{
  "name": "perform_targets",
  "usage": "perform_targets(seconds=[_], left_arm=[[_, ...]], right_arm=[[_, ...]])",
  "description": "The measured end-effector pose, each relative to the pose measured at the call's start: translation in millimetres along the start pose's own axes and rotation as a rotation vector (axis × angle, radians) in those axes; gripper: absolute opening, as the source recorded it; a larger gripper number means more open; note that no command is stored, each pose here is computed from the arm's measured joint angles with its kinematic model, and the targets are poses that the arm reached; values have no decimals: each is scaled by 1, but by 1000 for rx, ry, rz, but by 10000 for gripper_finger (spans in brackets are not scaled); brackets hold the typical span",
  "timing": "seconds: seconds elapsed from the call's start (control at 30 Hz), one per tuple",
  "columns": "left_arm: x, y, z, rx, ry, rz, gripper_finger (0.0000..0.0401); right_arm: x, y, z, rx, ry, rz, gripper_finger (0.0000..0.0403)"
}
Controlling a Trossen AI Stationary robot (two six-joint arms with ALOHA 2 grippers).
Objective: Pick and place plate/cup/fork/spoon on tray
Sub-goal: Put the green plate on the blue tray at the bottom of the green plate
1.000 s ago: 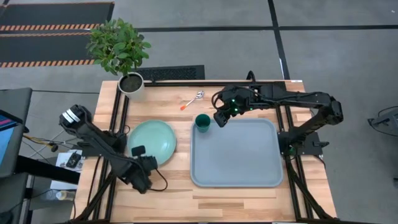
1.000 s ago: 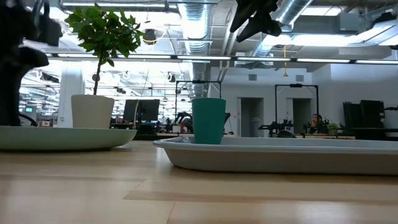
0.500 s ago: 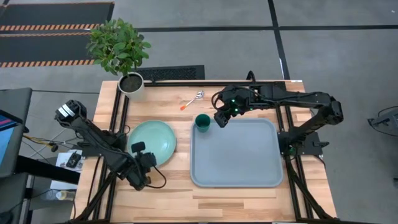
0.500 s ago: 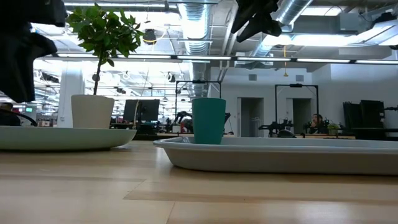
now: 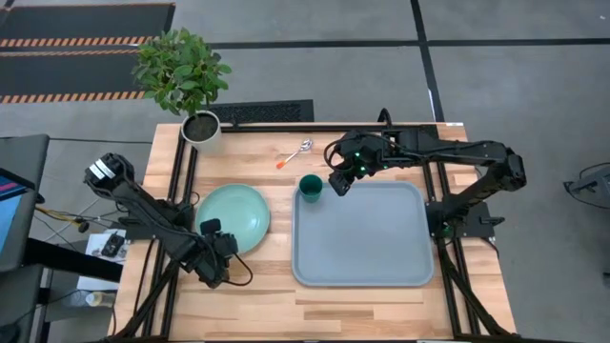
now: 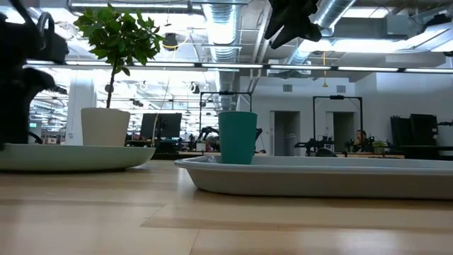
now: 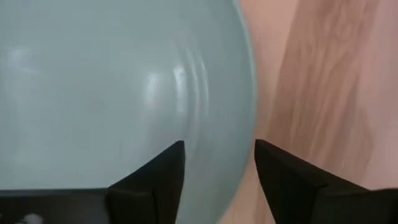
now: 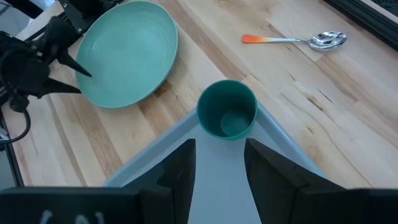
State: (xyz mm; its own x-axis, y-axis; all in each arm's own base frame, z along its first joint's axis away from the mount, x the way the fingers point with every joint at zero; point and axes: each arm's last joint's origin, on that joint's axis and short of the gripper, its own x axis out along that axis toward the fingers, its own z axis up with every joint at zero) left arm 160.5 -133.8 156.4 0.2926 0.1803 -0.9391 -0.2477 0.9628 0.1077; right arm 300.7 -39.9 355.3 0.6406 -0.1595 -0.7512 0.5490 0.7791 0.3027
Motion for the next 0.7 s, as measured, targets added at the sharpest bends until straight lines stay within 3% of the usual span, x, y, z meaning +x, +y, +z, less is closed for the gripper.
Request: perform_targets(seconds=[0.1,0.27,0.47,0.7], left_arm=[[7,0,-4,0,22,-45,158],[10,4,-7,8,44,-20,121],[10,6,-6,38,70,-29,15],[7,5,-3,22,68,-25,5]], right_arm=[[0,0,0,-1,0,-1,161],[0,0,0,-2,0,-1,157],[0,0,0,-2,0,-1,153],[0,0,0,1,0,-1,153]])
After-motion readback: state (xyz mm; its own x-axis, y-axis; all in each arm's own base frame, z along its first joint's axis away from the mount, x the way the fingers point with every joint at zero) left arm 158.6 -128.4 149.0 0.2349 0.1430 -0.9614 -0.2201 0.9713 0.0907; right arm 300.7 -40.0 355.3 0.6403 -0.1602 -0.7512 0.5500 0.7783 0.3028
